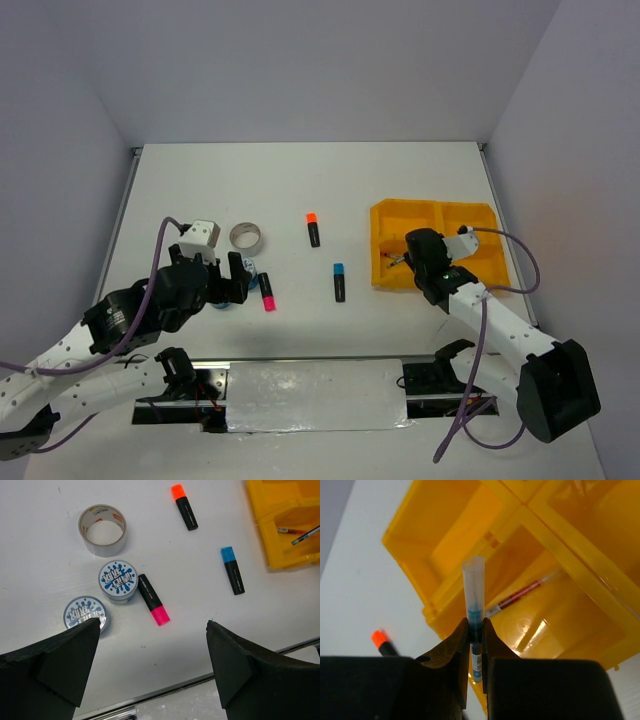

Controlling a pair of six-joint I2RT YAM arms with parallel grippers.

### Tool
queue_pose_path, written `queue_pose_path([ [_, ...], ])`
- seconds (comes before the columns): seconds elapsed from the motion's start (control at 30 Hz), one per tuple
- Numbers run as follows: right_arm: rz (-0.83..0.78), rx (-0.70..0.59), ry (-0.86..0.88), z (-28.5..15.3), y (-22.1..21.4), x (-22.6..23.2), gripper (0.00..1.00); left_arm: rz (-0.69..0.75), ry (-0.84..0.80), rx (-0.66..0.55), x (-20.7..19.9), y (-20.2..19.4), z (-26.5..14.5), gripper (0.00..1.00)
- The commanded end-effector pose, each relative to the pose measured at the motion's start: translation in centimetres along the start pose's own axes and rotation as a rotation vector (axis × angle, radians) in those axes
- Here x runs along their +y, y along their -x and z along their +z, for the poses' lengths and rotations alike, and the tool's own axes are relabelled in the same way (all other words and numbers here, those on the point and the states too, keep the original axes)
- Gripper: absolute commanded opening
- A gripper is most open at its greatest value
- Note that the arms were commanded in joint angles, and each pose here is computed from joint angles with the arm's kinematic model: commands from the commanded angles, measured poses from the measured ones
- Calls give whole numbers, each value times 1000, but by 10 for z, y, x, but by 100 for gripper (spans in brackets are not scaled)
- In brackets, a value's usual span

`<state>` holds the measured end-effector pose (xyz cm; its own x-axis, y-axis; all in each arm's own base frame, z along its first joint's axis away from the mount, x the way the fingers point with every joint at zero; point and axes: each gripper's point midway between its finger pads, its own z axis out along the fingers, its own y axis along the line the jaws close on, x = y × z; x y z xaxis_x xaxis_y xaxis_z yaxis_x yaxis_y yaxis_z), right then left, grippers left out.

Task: Sort the stationery into containers
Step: Place the pen in the storage box.

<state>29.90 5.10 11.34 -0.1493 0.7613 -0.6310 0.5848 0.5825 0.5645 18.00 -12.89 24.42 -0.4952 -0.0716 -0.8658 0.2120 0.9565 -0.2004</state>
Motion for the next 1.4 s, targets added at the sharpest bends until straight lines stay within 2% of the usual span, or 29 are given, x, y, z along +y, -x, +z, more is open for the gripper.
queue_pose_path([
  [0.0,54,28,-53,7,-14,-18,0,4,4,-3,-1,1,2,99],
  [0.33,70,88,-90,10,-37,-41,0,23,27,19,1,-4,5,99],
  [0.5,70,77,-54,8,-32,-36,0,32,20,28,-1,-5,7,99],
  [0.73,60,56,-89,11,-21,-28,1,41,12,39,-4,-7,9,99],
  [0.9,63,57,-96,13,-20,-26,10,47,5,43,-5,-8,9,99],
  [0.93,63,56,-90,13,-19,-24,26,47,5,43,-5,-8,9,99],
  [1.03,65,57,-81,12,-17,-21,46,54,1,51,-6,-10,10,99],
  [1.2,64,47,-39,6,-7,-8,55,54,3,52,-6,-10,10,99],
  [1.37,59,13,24,-8,16,16,58,38,13,38,-3,-7,9,99],
])
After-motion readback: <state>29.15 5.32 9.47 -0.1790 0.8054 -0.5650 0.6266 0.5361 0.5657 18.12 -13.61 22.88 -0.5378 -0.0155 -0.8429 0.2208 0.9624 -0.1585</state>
